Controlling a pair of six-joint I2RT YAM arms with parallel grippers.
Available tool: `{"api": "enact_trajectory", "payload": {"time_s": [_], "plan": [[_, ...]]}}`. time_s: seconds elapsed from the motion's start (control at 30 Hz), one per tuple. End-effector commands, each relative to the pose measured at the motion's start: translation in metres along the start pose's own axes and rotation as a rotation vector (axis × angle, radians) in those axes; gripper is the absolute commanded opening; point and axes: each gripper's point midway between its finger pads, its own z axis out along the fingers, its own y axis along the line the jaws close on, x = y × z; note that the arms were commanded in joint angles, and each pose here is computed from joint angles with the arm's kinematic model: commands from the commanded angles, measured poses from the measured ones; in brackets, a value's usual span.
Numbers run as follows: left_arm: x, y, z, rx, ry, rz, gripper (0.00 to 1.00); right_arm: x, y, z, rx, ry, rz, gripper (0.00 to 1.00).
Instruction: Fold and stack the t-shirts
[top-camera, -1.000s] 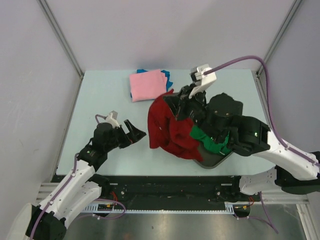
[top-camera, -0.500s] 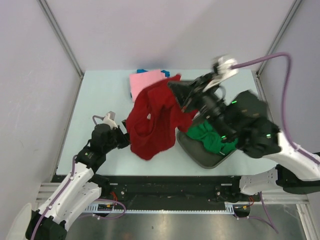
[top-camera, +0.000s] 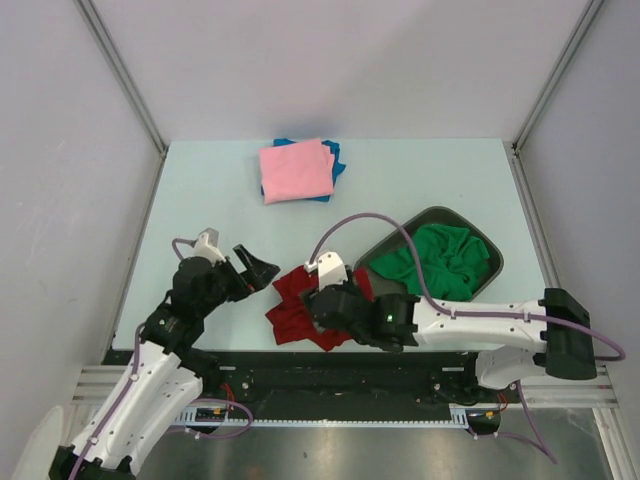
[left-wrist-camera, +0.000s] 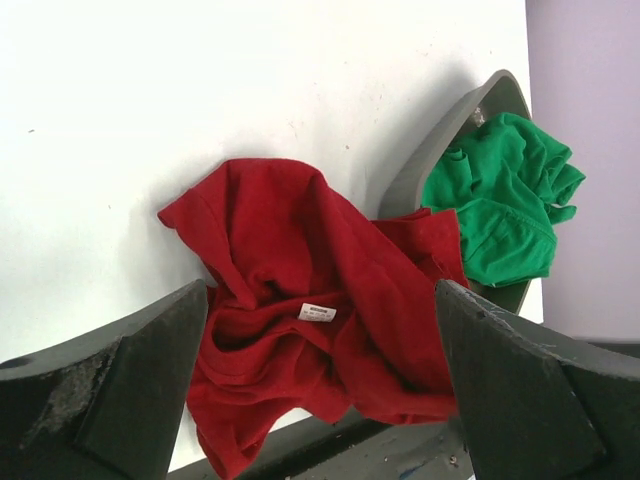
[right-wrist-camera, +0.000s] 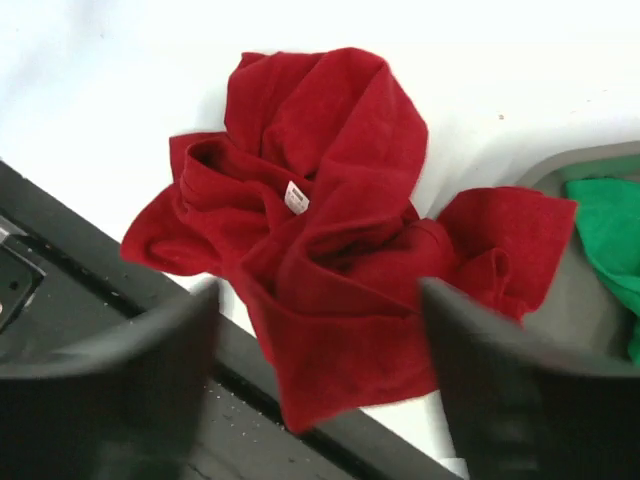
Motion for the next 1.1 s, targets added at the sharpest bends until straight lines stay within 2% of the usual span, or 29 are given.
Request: {"api": "enact_trajectory", "payload": {"time_s": [0.0,0.1,0.17,0.2,0.27,0.3,0.33,0.37,0.43,0.5,0.53,0.57,0.67,0.8,0.9,1.07], "plan": [[-0.008,-0.005,-0.001,0.019,-0.021,0.030,1.00,-0.052,-0.021,-0.041,0.073,-0.178,0.172,1.00],[0.003,-0.023,0.009,0.121,0.055,0.040,1.00,-0.079,-0.061,-0.077,0.157,-0.299,0.268,1.00],[-0.002,-0.033,0.012,0.138,0.063,0.075,1.00,-0.081,-0.090,-0.095,0.220,-0.329,0.314,1.00],[0.000,-0.031,0.019,0.117,0.089,0.083,1.00,-0.085,-0.102,-0.109,0.217,-0.353,0.406,1.00],[-0.005,-0.032,0.025,0.100,0.090,0.112,1.00,-0.063,-0.145,-0.117,0.345,-0.306,0.457,1.00],[-0.012,-0.039,0.026,0.108,0.086,0.121,1.00,-0.057,-0.158,-0.122,0.375,-0.315,0.591,1.00],[-0.010,-0.038,0.033,0.097,0.111,0.134,1.00,-0.034,-0.178,-0.128,0.463,-0.254,0.573,1.00],[-0.012,-0.042,0.037,0.102,0.116,0.141,1.00,-0.024,-0.196,-0.130,0.533,-0.247,0.648,1.00],[-0.017,-0.054,0.048,0.115,0.134,0.166,0.99,-0.001,-0.210,-0.134,0.616,-0.211,0.730,1.00],[-0.030,-0.076,0.053,0.151,0.125,0.221,0.99,0.013,-0.213,-0.132,0.651,-0.182,0.765,1.00],[-0.024,-0.077,0.066,0.137,0.169,0.240,0.99,0.023,-0.213,-0.128,0.682,-0.167,0.791,1.00],[-0.037,-0.096,0.069,0.178,0.152,0.269,0.99,0.031,-0.215,-0.125,0.705,-0.157,0.802,1.00],[-0.044,-0.112,0.093,0.187,0.220,0.340,0.98,0.050,-0.217,-0.116,0.778,-0.140,0.831,1.00],[-0.037,-0.139,0.118,0.267,0.305,0.433,0.99,0.078,-0.226,-0.111,0.873,-0.125,0.877,1.00],[-0.027,-0.149,0.137,0.296,0.370,0.458,0.98,0.111,-0.236,-0.110,0.971,-0.060,0.923,1.00],[-0.018,-0.164,0.158,0.363,0.413,0.495,0.99,0.148,-0.233,-0.097,0.997,0.027,0.998,1.00]]}}
